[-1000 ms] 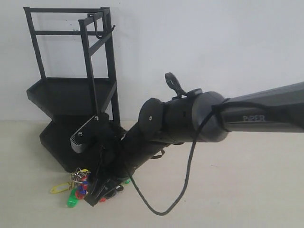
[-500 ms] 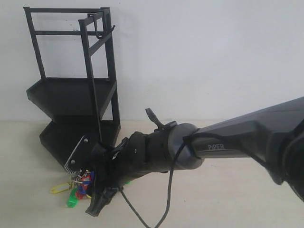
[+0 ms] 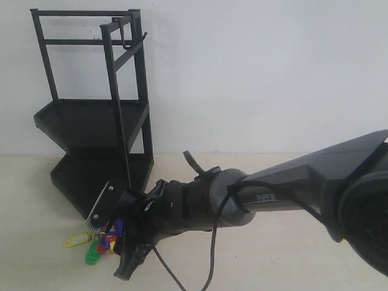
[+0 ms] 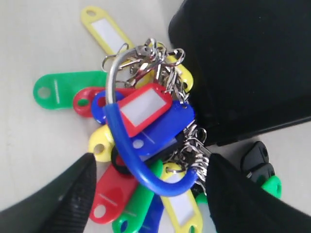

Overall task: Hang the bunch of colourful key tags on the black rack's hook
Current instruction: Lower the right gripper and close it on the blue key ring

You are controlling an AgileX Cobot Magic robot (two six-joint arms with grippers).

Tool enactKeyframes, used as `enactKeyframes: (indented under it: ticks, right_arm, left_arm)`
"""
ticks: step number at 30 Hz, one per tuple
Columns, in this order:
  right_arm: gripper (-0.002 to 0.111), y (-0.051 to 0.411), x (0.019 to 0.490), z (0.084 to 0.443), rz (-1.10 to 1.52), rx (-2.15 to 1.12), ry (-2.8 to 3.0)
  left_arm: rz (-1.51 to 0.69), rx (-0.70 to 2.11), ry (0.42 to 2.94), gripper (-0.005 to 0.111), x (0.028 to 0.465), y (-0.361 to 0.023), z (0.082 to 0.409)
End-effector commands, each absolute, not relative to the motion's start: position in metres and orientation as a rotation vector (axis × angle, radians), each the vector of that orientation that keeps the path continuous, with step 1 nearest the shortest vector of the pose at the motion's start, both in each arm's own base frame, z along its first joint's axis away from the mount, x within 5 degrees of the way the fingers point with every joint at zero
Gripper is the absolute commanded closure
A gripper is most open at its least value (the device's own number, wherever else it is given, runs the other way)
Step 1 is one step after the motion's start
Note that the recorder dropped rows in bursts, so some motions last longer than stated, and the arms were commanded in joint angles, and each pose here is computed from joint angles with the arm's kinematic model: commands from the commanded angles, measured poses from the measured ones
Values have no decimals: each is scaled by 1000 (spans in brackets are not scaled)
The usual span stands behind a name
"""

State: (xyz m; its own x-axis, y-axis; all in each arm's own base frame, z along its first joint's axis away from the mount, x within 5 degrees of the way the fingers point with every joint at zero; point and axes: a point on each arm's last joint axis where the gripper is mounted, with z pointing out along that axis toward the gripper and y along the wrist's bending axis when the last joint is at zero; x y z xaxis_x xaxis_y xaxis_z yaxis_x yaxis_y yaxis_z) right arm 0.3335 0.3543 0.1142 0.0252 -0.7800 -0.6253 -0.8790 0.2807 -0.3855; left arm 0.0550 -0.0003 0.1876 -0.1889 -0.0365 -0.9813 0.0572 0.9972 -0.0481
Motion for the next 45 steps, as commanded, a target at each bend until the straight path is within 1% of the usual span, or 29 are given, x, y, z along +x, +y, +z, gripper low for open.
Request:
enactKeyframes:
  ticks: [1,7,13,20,25,27,29,33,34,40,45]
  right_arm:
    - [46,361,330,116,154,-1507,1733]
    - [46,374,320,112,145,-1556,1675]
    - [60,376,322,109,173,-1526,1715]
    - [60,376,322,109,171,-1523,1713]
    - [65,376,322,109,164,-1534,1702]
    - [69,376,322,109,161,-1540,1697]
    - [77,376,322,109,161,-1543,1696]
    - [107,376,321,108,157,-1561,1689]
    - [108,376,321,108,158,-1570,1688]
    - [108,376,318,109,176,-1608,1696]
    - [108,374,310,135,247,-1626,1717]
  left_arm:
    - [-97,17,1757,102,55,-1,189]
    - [-97,17,1757,102,55,-1,189]
    - [-97,17,1757,102,55,-1,189]
    - [-97,17,1757,102,55,-1,189]
    - [-97,17,1757,102,55,-1,189]
    - [-97,17,1757,102,55,-1,189]
    - [-97,17,1757,102,55,-1,189]
    - [-97,17,1757,102,55,-1,189]
    - [-97,17,1757,102,55,-1,189]
    - [-97,17,1757,102,55,-1,189]
    - [-97,17,1757,102,55,-1,189]
